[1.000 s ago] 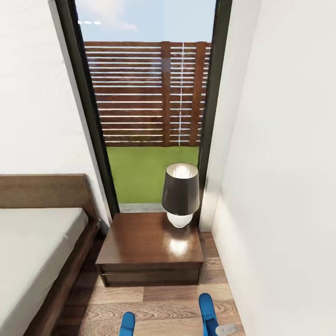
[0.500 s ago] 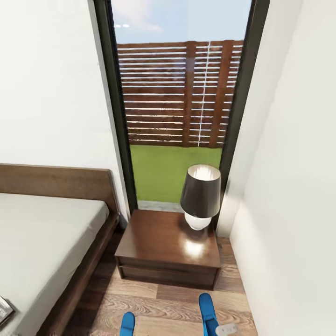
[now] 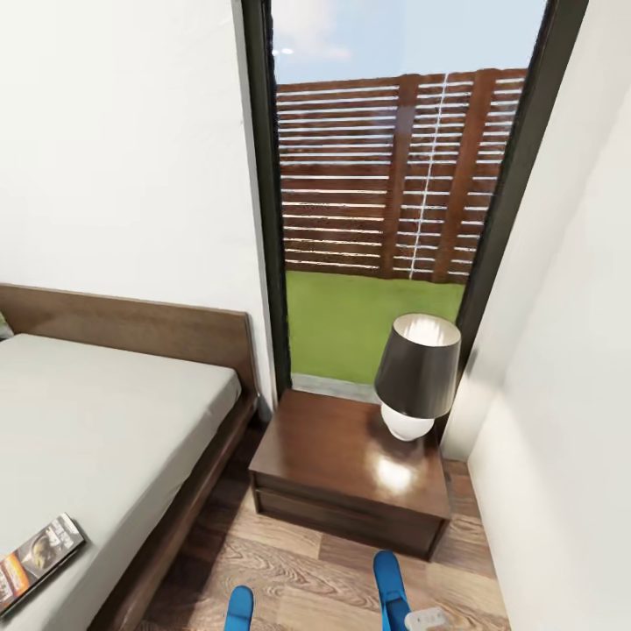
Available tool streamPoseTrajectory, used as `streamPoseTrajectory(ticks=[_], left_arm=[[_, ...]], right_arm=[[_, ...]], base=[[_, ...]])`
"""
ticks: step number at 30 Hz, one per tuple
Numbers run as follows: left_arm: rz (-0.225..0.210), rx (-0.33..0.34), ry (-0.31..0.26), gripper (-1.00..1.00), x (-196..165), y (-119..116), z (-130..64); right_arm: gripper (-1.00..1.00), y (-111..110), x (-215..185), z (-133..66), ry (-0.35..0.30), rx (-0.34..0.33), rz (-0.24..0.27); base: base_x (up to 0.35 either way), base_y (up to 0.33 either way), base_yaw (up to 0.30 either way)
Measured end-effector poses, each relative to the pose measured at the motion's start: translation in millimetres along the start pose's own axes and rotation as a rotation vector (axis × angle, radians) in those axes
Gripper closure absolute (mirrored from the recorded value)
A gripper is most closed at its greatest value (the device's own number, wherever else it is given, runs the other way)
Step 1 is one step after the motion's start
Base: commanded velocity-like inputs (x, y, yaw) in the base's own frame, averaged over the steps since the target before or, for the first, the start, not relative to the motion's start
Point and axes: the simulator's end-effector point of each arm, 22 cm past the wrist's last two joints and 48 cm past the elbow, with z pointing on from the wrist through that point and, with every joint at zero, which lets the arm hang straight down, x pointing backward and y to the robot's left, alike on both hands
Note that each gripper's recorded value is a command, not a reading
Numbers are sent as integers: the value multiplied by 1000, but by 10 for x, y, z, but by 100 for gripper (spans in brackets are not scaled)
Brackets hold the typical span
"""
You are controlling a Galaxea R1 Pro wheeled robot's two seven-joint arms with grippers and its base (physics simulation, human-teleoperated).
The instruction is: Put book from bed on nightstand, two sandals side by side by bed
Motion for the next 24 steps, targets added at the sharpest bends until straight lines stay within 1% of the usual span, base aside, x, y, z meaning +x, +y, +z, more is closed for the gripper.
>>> streamPoseTrajectory(ticks=[24], left_arm=[[0, 2, 0, 100, 1, -7, 2]], right_arm=[[100, 0, 0, 0, 0, 0, 0]], base=[[0, 0, 286]])
